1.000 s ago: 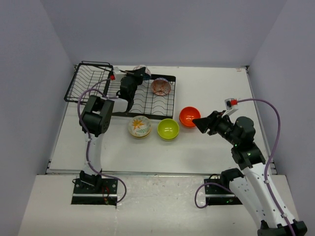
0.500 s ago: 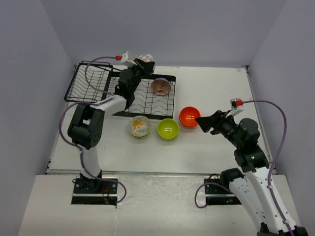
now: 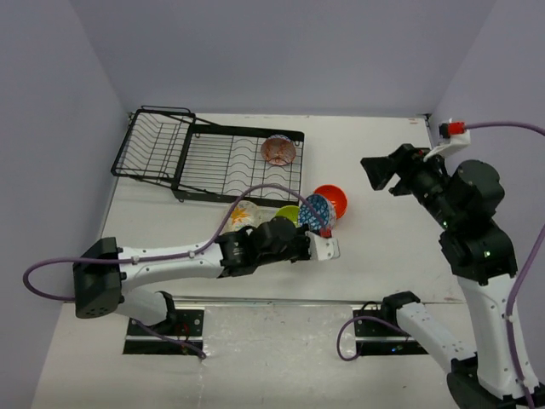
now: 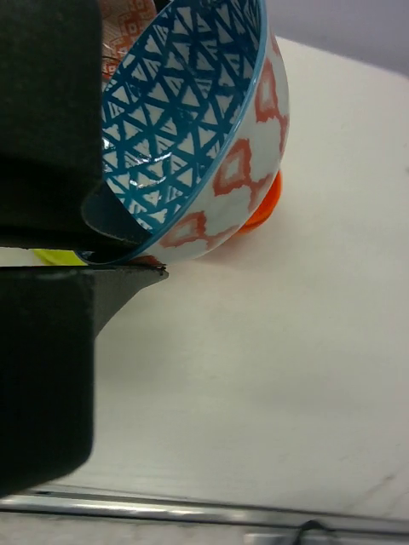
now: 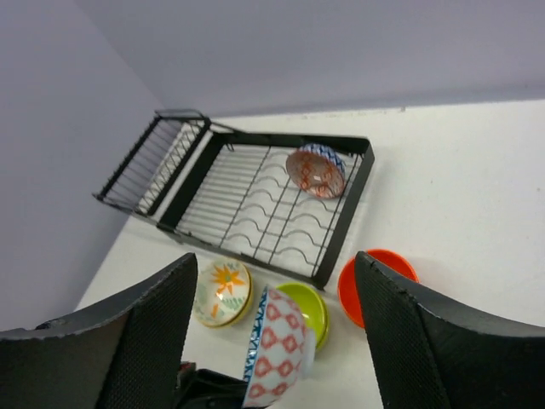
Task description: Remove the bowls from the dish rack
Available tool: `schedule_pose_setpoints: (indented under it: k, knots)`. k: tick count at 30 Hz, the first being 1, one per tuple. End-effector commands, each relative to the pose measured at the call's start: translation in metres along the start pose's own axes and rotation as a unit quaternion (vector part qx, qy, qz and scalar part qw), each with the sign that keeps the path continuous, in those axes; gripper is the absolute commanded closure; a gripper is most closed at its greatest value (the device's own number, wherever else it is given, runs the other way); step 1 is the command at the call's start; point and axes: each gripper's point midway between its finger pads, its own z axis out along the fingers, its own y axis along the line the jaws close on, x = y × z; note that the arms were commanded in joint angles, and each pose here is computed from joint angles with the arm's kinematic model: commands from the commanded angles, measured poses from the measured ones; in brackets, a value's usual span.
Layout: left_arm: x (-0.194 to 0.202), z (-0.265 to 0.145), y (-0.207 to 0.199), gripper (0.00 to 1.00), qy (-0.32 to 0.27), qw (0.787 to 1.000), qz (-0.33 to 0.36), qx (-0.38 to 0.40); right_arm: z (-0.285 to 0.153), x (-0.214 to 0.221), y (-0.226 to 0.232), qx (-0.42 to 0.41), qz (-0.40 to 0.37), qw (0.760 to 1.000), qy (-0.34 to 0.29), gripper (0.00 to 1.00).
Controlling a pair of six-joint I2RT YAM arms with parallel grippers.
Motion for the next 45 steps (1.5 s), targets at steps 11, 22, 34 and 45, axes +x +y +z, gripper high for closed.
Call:
schedule_pose_setpoints:
  k: [11,22,34,45]
  knots:
    - [0.022,-0.045,-0.079,1.0,0.081,0.961,0.212,0.158,0.006,0.188,-0.012,0.032,-0.071,0.92,0.384,0.34]
    - [0.018,-0.048,-0.065,1.0,0.109,0.956,0.234,0.139,-0.011,0.248,-0.015,0.053,-0.113,0.876,0.466,0.58]
    - [0.012,-0.048,0.007,0.0,0.144,0.97,0.173,-0.091,0.037,0.209,-0.03,0.082,-0.06,0.934,0.343,1.0]
    - [-0.017,-0.144,0.151,0.0,-0.036,0.906,-0.218,-0.36,0.034,0.228,-0.121,0.199,0.101,0.955,0.195,1.0]
